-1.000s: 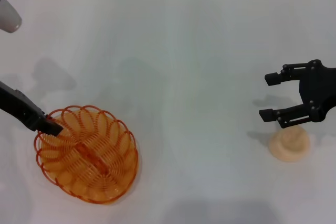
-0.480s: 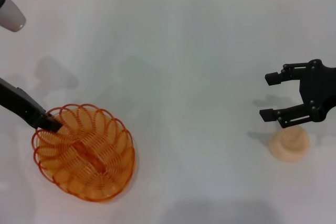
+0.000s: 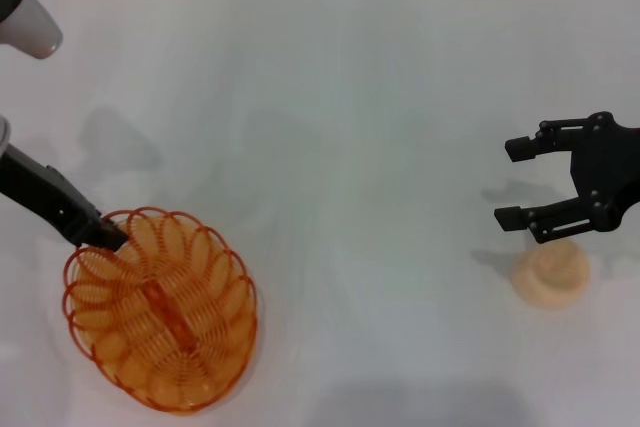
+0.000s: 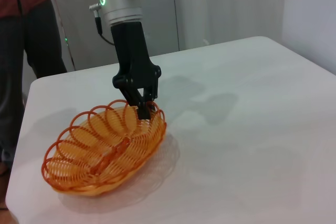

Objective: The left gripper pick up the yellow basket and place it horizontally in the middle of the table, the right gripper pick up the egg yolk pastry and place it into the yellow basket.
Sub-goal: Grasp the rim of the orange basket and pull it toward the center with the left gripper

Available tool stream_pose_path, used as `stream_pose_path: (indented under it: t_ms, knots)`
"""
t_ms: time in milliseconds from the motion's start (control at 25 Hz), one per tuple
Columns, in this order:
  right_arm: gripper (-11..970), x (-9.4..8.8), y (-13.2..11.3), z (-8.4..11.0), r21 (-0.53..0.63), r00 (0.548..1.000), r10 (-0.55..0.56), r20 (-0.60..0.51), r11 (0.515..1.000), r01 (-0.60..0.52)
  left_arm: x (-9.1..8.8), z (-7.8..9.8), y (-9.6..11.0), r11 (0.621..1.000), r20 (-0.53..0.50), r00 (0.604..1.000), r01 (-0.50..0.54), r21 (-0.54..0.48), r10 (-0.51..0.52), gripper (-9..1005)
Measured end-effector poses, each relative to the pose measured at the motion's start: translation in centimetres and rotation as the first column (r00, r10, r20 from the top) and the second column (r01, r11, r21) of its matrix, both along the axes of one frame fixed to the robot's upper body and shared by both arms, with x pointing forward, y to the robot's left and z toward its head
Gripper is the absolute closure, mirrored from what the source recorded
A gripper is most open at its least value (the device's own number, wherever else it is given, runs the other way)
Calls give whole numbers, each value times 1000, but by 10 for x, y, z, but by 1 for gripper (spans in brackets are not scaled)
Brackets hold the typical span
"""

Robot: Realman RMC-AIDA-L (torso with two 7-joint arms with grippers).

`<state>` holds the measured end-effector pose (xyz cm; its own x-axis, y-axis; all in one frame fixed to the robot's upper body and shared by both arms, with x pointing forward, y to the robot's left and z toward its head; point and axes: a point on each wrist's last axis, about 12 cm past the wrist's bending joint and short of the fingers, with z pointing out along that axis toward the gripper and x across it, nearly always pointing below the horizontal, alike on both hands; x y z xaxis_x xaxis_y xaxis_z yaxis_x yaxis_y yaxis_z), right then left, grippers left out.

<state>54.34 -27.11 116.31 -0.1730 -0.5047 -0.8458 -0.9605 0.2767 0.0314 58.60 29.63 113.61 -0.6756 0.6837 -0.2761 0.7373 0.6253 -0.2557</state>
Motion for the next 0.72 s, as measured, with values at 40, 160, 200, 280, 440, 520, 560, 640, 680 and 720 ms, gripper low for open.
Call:
stream_pose_path:
  t_ms: [40, 160, 200, 280, 440, 520, 560, 640, 680, 720]
  knots:
    - [161, 0, 0, 0, 0, 1000, -1, 0, 1000, 1, 0, 2, -1, 1000, 1, 1000, 3, -10, -3, 887]
    - [162, 0, -1, 1, 3, 1000, -6, 3, 1000, 6, 2, 12, -4, 998, 17, 1000, -6, -66, 7, 890]
    - [163, 1, -2, 1, 5, 1000, -11, 4, 1000, 11, 2, 16, -4, 996, 21, 1000, -15, -91, 17, 891]
    - [164, 1, -4, 2, 10, 1000, -18, 7, 1000, 18, 2, 24, -6, 991, 20, 999, -41, -130, 44, 894]
    - [166, 1, -4, 2, 26, 1000, -20, 11, 999, 19, 3, 30, -13, 983, -4, 994, -105, -148, 106, 898]
    - [166, 1, -4, 3, 31, 1000, -19, 13, 999, 19, 4, 30, -16, 980, -14, 992, -128, -149, 127, 901]
    - [167, 1, -4, 3, 31, 1000, -19, 13, 999, 19, 6, 31, -19, 974, -27, 985, -171, -152, 168, 903]
    - [168, 1, -4, 3, 31, 1000, -20, 13, 999, 19, 9, 32, -22, 959, -47, 971, -238, -155, 233, 906]
    - [168, 1, -4, 3, 31, 1000, -20, 13, 999, 20, 11, 32, -23, 948, -59, 961, -276, -156, 271, 907]
    - [169, 1, -4, 3, 31, 1000, -20, 13, 999, 20, 12, 31, -24, 939, -70, 951, -308, -156, 301, 907]
